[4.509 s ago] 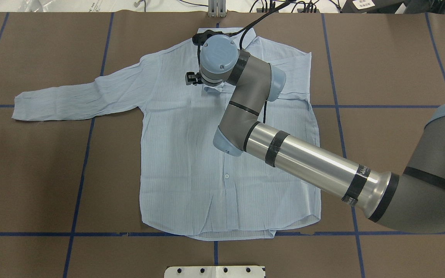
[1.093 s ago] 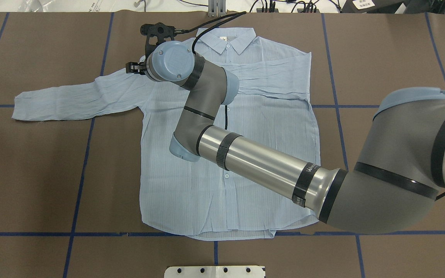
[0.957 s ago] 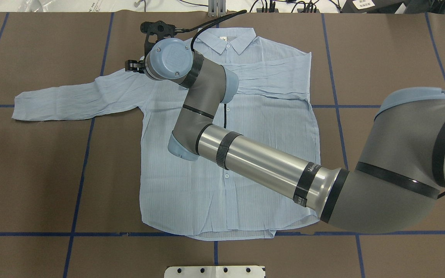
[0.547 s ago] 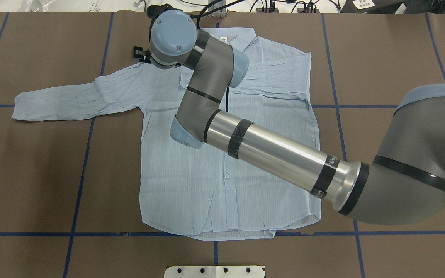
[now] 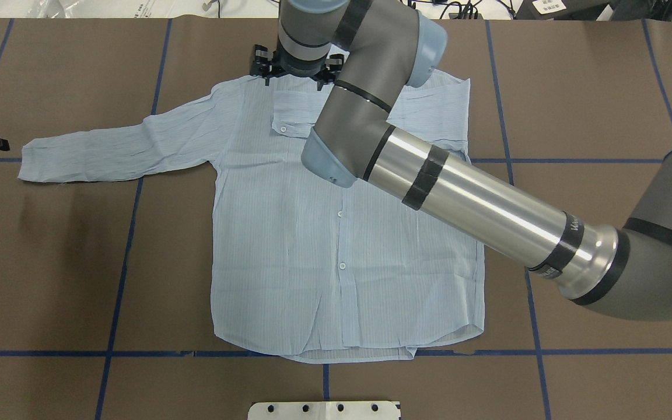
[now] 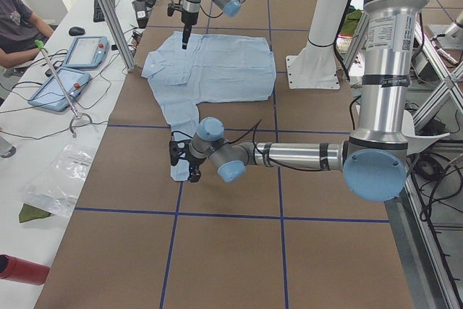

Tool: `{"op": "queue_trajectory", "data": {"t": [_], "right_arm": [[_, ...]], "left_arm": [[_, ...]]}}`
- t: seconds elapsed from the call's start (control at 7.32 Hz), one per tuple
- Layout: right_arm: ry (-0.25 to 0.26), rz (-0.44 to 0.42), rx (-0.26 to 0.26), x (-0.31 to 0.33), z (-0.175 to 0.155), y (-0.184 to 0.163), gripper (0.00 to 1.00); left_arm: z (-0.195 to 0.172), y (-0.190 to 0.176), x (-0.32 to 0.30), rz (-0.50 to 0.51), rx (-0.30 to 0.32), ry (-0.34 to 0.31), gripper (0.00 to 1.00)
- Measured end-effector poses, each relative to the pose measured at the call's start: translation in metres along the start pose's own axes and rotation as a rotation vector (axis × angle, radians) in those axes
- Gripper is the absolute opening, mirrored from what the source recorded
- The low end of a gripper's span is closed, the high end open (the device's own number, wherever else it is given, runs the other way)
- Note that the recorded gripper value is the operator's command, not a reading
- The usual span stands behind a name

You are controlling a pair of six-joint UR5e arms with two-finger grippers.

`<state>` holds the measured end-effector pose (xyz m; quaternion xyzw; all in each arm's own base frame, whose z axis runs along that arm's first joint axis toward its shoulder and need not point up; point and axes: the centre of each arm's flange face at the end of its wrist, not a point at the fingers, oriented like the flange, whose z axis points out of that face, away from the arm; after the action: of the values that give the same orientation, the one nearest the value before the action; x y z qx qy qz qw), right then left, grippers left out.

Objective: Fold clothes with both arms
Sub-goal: 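Lay the sleeve across the chest and release it with the right gripper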

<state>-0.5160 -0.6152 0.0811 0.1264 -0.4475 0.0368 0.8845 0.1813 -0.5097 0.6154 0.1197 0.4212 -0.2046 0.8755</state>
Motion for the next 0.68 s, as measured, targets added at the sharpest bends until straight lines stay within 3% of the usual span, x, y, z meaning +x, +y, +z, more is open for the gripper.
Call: {"op": "queue_trajectory", "data": {"t": [0.41, 0.68], "right_arm": [[0.034, -0.006, -0.090, 0.058, -0.032, -0.013, 0.99], [0.036, -0.015, -0.101, 0.074, -0.040, -0.011, 0.99]], "left_arm": [[0.030, 0.023, 0.006, -0.022, 0.042, -0.058, 0.78], [0.037, 0.022, 0.001, -0.023, 0.055, -0.079, 0.65]]}}
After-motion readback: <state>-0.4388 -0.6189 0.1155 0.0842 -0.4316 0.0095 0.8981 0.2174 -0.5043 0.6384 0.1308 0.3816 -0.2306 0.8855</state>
